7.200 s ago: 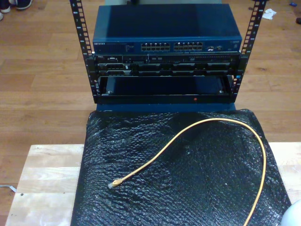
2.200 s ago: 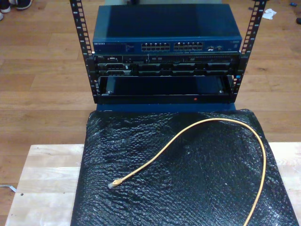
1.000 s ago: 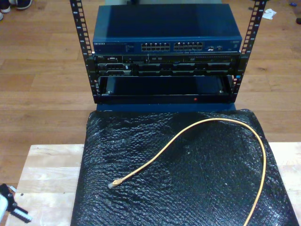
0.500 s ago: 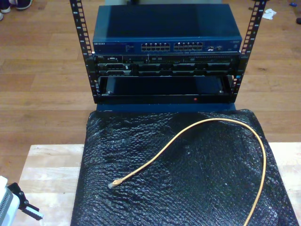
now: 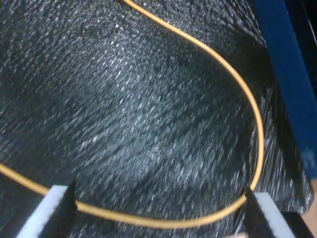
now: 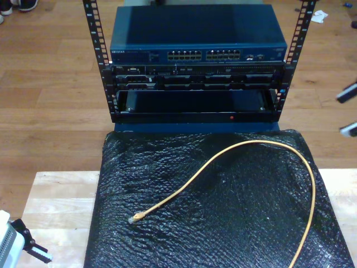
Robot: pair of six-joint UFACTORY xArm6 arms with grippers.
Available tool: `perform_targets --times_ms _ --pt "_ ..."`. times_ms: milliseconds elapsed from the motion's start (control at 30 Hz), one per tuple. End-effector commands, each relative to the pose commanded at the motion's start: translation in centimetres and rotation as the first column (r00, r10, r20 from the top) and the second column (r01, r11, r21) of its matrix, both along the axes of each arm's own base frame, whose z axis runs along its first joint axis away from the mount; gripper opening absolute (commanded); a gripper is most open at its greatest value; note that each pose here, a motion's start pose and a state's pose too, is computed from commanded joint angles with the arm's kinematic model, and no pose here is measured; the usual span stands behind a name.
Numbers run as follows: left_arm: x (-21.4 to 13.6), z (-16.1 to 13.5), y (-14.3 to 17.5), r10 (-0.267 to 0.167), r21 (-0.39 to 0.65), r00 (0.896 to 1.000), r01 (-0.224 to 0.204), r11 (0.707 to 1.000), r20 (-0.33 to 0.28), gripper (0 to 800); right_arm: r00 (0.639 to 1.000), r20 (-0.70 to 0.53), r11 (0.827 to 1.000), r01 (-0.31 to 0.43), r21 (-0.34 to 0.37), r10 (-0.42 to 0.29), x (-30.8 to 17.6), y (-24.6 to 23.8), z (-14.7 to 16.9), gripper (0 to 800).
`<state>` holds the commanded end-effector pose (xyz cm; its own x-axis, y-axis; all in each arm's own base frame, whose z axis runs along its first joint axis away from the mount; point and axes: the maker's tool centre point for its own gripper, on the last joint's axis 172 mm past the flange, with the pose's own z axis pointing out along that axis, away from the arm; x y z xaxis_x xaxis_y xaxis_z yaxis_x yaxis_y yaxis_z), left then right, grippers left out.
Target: Grab the cable and plug it in
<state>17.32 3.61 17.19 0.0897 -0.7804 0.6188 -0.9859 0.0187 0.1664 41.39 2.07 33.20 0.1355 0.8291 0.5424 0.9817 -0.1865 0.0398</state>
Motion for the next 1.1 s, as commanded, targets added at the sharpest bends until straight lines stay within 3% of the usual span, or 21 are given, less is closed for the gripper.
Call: perform_targets --times_ms 167,333,400,633,1100 --pt "0.0 -0.1 0.0 -0.001 -0.006 1.000 0.001 1.000 -0.005 800 0.998 0.018 0.997 -0.052 -0.061 0.053 1.1 2.5 -0.7 792" --pt "0.0 -0.2 0.0 0.001 -0.004 1.000 -0.001 1.000 -0.004 800 0.992 0.031 0.979 -0.114 -0.170 0.121 1.8 5.2 -1.8 792" --pt "0.1 -0.2 0.1 0.001 -0.001 1.000 -0.001 1.000 -0.001 800 0.987 0.040 0.963 -0.141 -0.230 0.154 2.2 6.2 -2.4 792" --pt "0.0 -0.3 0.1 0.003 -0.003 1.000 -0.003 1.000 -0.004 800 0.963 0.007 0.882 -0.243 -0.404 0.268 2.6 11.0 -5.5 793" --pt "0.0 -0.3 0.1 0.003 -0.004 1.000 -0.003 1.000 -0.005 800 0.917 0.027 0.813 -0.340 -0.473 0.398 0.8 22.1 -8.5 792"
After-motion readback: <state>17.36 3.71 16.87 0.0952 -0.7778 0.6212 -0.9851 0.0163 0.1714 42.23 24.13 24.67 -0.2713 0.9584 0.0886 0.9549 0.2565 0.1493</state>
